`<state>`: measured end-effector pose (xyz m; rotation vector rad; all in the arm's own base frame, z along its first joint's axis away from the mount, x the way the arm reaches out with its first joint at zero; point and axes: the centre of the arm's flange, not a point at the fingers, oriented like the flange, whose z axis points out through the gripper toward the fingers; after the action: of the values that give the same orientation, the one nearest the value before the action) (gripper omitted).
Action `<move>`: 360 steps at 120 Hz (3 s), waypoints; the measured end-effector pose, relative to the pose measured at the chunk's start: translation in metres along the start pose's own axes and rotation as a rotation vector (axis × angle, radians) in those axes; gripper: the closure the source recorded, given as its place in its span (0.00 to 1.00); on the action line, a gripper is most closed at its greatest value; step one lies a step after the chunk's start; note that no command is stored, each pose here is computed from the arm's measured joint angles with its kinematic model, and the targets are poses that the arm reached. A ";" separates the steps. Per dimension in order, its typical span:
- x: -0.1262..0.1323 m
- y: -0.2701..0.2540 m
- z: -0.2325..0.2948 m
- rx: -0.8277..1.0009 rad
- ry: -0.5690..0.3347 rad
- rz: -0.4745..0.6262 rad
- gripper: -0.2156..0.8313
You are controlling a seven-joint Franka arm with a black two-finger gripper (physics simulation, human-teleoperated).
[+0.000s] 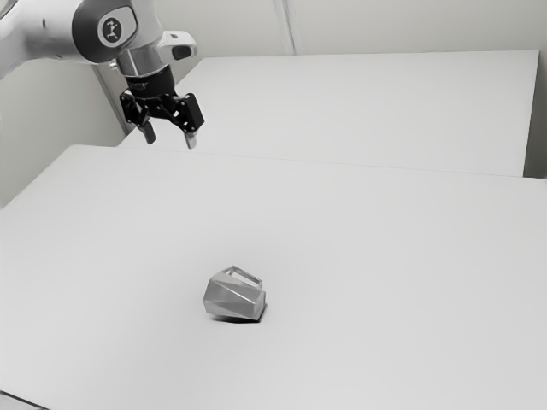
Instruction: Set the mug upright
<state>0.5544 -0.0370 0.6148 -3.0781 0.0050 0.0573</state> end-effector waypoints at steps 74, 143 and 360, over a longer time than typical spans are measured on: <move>-0.041 -0.013 0.074 -0.093 -0.111 -0.045 0.21; -0.054 -0.026 0.191 -0.339 -0.101 -0.105 0.21; -0.105 -0.018 0.335 -1.018 0.160 -0.014 0.78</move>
<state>0.4375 0.0023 0.2855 -4.0857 -0.0548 -0.2756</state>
